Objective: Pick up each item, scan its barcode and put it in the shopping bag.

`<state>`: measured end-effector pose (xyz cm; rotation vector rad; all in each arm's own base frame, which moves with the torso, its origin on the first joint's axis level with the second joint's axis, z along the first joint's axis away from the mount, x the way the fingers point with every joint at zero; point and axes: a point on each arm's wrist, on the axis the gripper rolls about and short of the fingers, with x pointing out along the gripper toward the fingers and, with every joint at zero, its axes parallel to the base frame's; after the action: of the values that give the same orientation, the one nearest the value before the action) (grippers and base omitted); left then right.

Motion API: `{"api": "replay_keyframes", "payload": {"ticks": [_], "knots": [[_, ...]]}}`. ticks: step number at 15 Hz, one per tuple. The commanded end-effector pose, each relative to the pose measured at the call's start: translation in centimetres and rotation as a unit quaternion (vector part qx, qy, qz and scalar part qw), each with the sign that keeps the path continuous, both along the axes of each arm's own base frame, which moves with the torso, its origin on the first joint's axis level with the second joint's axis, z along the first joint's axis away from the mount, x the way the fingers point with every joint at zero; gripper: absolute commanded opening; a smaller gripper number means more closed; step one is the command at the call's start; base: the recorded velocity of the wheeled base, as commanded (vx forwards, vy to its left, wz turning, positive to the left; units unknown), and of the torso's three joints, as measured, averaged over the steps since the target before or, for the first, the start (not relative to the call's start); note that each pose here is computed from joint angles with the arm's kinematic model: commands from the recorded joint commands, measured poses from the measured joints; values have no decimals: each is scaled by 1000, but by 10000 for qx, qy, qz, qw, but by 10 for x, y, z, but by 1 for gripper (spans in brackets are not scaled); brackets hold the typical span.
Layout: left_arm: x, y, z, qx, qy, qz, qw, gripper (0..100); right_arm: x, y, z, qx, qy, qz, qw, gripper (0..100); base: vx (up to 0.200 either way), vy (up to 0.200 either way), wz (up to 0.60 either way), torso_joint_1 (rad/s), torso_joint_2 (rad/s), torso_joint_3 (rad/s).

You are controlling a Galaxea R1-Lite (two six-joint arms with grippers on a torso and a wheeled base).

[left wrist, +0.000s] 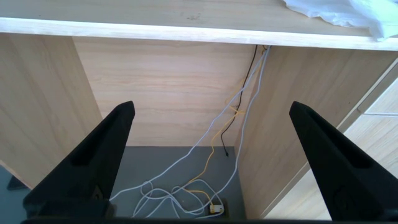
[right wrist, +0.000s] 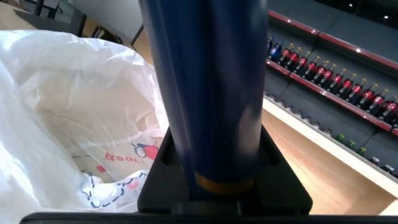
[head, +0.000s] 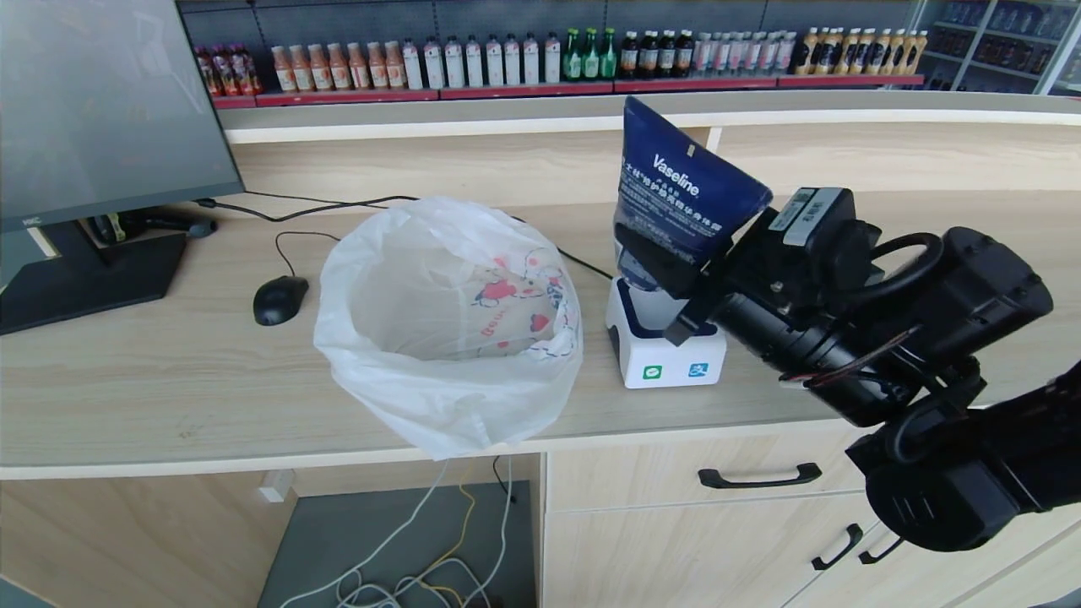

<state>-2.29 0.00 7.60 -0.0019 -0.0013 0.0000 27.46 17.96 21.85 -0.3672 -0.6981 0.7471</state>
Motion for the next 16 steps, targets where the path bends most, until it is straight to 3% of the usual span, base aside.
{"api": "replay_keyframes", "payload": {"ticks": [1,2,5,10,16], "knots": [[0,0,0,-6,-1,0,10000,100,-15,18,-2,458,431,-50,9980,0,0,0,0,0,0,0],[0,0,0,-6,-1,0,10000,100,-20,19,-8,771,888,-316,9926,0,0,0,0,0,0,0],[0,0,0,-6,-1,0,10000,100,-25,20,-2,1808,1499,-910,9678,0,0,0,0,0,0,0],[0,0,0,-6,-1,0,10000,100,-24,13,3,2285,1679,-1141,9521,0,0,0,0,0,0,0],[0,0,0,-13,-1,0,10000,100,-9,1,20,2671,1450,-1221,9448,0,0,200,0,0,2,2]]}}
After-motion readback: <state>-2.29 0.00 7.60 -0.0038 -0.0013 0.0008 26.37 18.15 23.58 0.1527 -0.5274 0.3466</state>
